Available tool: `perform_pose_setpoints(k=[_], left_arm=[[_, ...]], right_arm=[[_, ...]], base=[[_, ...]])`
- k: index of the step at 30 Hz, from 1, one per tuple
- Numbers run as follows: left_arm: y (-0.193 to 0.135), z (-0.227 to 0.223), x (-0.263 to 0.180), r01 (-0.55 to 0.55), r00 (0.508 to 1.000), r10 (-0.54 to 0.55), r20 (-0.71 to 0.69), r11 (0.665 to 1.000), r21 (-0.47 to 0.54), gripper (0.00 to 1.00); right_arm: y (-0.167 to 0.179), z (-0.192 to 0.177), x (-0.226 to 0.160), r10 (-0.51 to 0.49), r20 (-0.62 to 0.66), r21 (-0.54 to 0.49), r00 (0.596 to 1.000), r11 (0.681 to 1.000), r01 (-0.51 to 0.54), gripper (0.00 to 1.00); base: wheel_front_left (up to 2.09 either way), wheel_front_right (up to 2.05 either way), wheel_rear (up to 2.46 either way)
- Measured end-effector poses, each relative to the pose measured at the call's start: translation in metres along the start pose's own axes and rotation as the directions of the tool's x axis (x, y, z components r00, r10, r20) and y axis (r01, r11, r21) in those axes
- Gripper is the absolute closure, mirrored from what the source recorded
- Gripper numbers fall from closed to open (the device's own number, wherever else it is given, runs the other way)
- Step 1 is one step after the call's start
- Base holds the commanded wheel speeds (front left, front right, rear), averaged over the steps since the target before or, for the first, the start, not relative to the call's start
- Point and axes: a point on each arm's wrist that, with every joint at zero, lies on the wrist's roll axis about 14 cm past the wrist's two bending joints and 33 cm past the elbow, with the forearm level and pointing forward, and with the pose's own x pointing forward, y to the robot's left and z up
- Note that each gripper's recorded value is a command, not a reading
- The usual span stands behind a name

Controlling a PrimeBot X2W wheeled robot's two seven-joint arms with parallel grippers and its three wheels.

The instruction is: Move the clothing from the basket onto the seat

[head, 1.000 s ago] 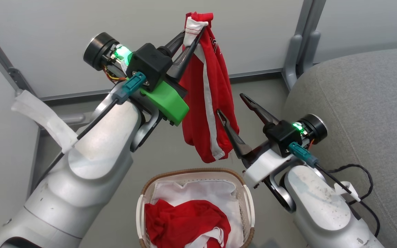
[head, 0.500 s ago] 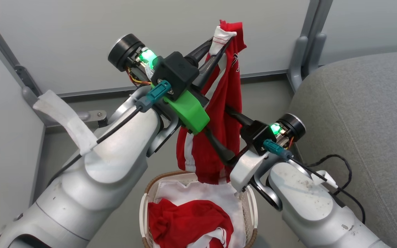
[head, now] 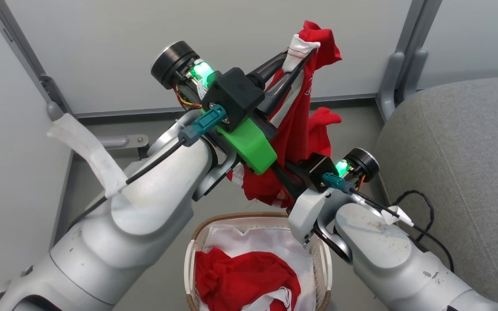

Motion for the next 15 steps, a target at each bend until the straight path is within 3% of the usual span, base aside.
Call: perform_pose_setpoints(k=[10, 11, 12, 13, 14, 15], left_arm=[[0.026, -0.007, -0.008, -0.083, 0.997, 0.083, -0.003, 0.996, -0.028, 0.97], [0.028, -0.010, -0.009, -0.089, 0.996, 0.088, -0.008, 0.996, -0.032, 0.70], [0.030, -0.015, -0.012, -0.099, 0.995, 0.098, -0.018, 0.994, -0.044, 0.55], [0.033, -0.019, -0.014, -0.113, 0.993, 0.111, -0.027, 0.992, -0.059, 0.07], [0.035, -0.023, -0.016, -0.123, 0.992, 0.121, -0.036, 0.990, -0.068, 0.00], [0.037, -0.030, -0.019, -0.136, 0.990, 0.132, -0.051, 0.988, -0.078, 0.00]], right_arm=[[-0.016, 0.003, -0.003, -0.049, 0.015, 0.008, 0.999, 0.999, 0.048, 1.00], [-0.018, 0.005, -0.003, -0.057, 0.023, 0.012, 0.998, 0.998, 0.056, 1.00], [-0.020, 0.007, -0.004, -0.064, 0.031, 0.016, 0.997, 0.998, 0.063, 1.00], [-0.022, 0.008, -0.005, -0.070, 0.037, 0.021, 0.997, 0.997, 0.069, 1.00], [-0.022, 0.009, -0.006, -0.076, 0.042, 0.027, 0.996, 0.997, 0.075, 1.00], [-0.023, 0.009, -0.007, -0.080, 0.045, 0.029, 0.996, 0.996, 0.079, 1.00]], base=[[0.00, 0.00, 0.00], [0.00, 0.00, 0.00], [0.00, 0.00, 0.00], [0.00, 0.00, 0.00], [0.00, 0.00, 0.00], [0.00, 0.00, 0.00]])
